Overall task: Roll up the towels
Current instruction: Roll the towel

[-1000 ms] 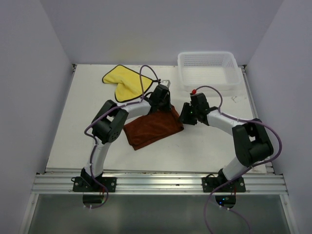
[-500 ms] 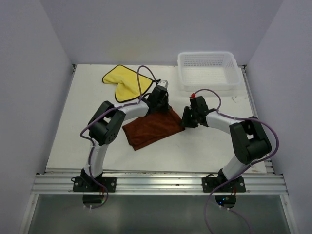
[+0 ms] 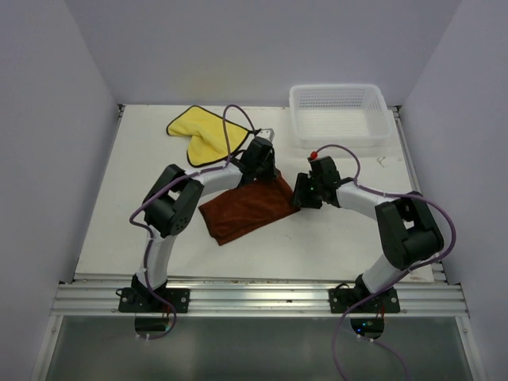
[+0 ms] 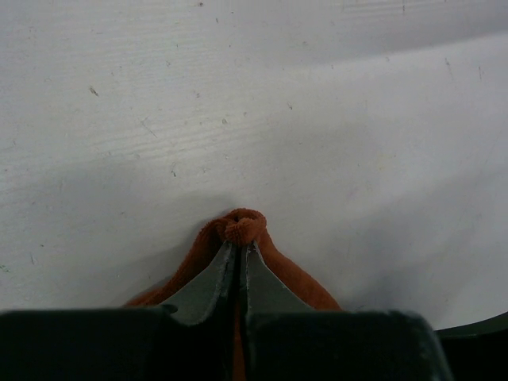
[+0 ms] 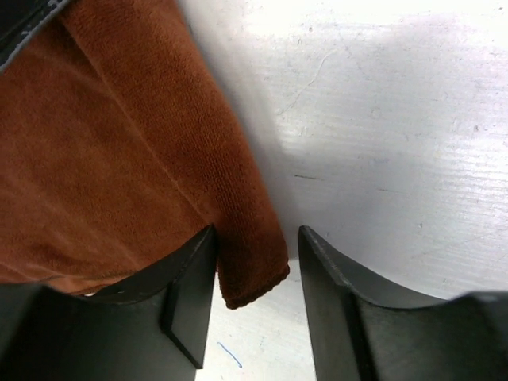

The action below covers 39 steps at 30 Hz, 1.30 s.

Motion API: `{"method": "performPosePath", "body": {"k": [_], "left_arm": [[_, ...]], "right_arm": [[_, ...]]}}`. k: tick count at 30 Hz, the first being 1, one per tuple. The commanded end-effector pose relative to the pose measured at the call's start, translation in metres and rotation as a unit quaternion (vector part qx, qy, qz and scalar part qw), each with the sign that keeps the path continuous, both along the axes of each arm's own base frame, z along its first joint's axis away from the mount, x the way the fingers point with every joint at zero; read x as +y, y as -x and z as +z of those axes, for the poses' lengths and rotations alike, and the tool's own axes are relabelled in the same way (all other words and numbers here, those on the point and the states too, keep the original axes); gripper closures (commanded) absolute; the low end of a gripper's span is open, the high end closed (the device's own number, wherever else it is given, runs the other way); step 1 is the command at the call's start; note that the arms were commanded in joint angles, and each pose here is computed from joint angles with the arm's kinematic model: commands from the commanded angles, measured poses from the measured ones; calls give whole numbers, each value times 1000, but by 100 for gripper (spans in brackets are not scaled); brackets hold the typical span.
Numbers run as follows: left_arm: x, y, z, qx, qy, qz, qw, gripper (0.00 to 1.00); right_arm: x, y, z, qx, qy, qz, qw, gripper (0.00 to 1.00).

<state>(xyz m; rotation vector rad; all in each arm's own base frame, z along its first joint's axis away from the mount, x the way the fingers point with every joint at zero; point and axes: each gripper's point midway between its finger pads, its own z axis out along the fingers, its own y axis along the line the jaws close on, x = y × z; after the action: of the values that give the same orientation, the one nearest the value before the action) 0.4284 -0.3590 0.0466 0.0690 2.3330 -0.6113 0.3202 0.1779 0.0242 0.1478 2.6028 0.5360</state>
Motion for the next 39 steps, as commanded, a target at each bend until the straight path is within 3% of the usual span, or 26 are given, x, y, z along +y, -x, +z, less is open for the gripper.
{"method": "performPosePath", "body": {"k": [1, 9, 12, 24, 39], "left_arm": [[-6, -16, 27, -42, 23, 8, 999, 100], [-1, -14, 18, -34, 13, 10, 999, 100], [-1, -13, 16, -34, 14, 10, 999, 100], [1, -13, 12, -32, 7, 11, 999, 100], [1, -15, 14, -34, 8, 13, 999, 100]], "right_arm": [[5, -1, 22, -15, -24, 10, 1000, 50], [21, -16, 58, -51, -101, 18, 993, 37], [21, -22, 62, -50, -123, 8, 991, 37], [4, -31, 37, -16, -135, -34, 990, 53], [-5, -15, -18, 43, -95, -37, 994, 60]]}}
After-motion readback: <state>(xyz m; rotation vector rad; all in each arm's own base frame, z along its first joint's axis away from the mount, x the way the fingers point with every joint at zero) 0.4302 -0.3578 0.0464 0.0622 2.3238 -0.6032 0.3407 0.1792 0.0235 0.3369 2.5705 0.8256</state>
